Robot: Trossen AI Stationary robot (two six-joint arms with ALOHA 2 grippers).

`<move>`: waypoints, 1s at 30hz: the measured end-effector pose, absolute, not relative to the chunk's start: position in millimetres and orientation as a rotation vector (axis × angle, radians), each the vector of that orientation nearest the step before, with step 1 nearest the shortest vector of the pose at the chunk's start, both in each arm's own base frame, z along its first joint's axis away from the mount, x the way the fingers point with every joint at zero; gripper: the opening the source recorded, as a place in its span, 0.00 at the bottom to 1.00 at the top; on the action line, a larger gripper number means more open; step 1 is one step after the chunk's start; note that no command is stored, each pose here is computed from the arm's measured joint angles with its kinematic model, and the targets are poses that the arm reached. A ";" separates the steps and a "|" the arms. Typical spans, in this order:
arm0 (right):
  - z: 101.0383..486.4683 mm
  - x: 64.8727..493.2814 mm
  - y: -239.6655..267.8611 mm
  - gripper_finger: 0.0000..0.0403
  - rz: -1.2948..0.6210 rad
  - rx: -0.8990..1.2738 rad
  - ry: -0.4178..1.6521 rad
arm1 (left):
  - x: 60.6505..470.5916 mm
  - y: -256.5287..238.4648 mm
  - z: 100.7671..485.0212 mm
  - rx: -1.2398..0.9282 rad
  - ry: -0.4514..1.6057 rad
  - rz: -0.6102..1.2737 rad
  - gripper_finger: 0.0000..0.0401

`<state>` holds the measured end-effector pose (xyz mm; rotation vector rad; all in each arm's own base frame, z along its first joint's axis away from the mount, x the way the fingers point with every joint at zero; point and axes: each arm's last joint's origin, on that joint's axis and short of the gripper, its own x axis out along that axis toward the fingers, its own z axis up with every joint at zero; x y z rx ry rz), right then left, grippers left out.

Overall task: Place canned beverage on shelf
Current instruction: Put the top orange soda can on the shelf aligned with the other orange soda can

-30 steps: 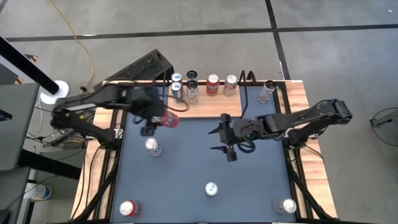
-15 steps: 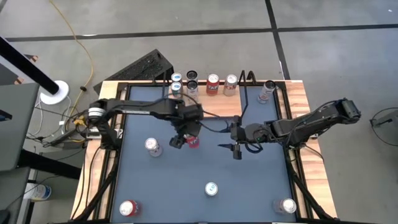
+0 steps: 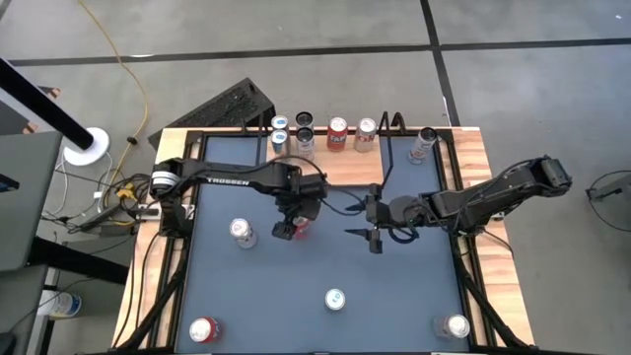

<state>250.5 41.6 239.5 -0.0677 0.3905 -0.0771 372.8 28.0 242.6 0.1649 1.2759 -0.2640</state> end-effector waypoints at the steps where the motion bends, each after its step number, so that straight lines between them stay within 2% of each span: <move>1: 239.7 250.6 41.6 0.67 -0.077 -0.068 0.388 | 373.8 28.2 244.0 0.170 1.262 -0.264 0.84; 10: 242.4 251.7 41.6 0.67 -0.077 -0.059 0.358 | 373.2 28.1 245.5 0.201 1.264 -0.278 0.88; 19: 242.9 251.9 41.7 0.67 -0.078 -0.057 0.353 | 382.3 25.8 281.5 0.189 1.154 -0.302 0.88; 26: 242.8 252.0 41.7 0.67 -0.079 -0.057 0.353 | 362.1 28.5 312.8 0.165 1.351 -0.038 0.88; 30: 243.6 252.2 41.7 0.67 -0.078 -0.055 0.346 | 338.6 26.2 319.7 0.039 1.424 0.042 0.88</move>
